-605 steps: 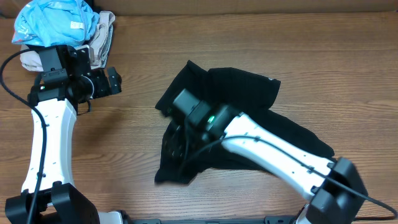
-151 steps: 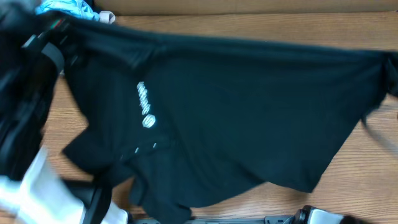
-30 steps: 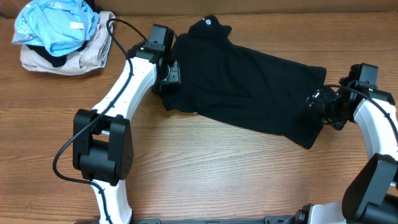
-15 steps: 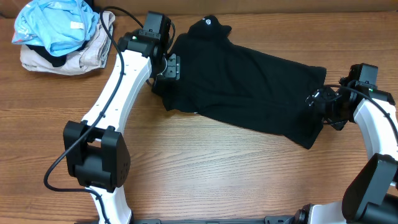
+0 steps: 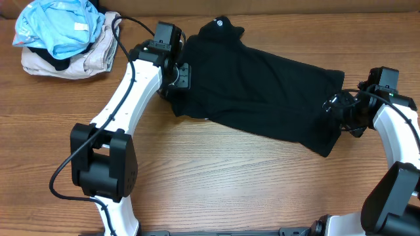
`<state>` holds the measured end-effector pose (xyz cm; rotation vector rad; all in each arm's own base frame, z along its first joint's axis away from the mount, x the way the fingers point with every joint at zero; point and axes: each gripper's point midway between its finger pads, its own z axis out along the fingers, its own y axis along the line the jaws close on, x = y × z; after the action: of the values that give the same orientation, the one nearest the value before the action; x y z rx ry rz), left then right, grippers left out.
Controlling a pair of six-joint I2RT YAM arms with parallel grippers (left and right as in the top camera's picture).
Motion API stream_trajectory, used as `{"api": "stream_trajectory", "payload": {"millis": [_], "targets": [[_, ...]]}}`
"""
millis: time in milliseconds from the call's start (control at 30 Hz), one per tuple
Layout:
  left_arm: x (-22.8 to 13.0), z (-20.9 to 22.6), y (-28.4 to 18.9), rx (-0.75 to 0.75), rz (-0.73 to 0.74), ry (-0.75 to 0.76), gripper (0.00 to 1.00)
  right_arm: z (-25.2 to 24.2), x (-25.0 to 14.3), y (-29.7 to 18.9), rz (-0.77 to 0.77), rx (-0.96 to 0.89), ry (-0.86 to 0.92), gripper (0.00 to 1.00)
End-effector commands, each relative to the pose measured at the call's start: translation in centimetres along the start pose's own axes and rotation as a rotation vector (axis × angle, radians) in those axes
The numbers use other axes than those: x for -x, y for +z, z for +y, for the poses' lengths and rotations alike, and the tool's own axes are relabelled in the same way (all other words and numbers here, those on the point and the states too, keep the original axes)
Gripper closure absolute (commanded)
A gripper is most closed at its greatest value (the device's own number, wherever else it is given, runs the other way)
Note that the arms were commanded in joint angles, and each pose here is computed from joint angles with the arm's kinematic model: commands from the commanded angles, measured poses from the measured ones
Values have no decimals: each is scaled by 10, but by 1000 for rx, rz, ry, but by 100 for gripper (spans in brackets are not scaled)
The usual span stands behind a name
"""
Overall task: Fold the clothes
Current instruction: 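Hold the shirt edges with both grippers, adjusting the left corner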
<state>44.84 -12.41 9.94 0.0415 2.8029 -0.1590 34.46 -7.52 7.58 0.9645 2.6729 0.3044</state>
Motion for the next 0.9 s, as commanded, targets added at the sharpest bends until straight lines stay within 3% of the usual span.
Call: {"api": "stream_trajectory", "payload": {"millis": [0,100,367,633,867], "targets": [[-12,-3,18,-17,52,11,47,1,-1,1,2,0,-3,11],[-10,-3,20,-17,45,12,57,1,-1,1,2,0,-3,11],[3,-11,19,-58,-4,14,96,1,-1,1,2,0,-3,11],[35,-30,13,-136,-132,-3,96,-1,0,1,-1,-7,-2,11],[59,-27,9,-116,-233,-29,96,1,3,1,-14,-1,-5,11]]}}
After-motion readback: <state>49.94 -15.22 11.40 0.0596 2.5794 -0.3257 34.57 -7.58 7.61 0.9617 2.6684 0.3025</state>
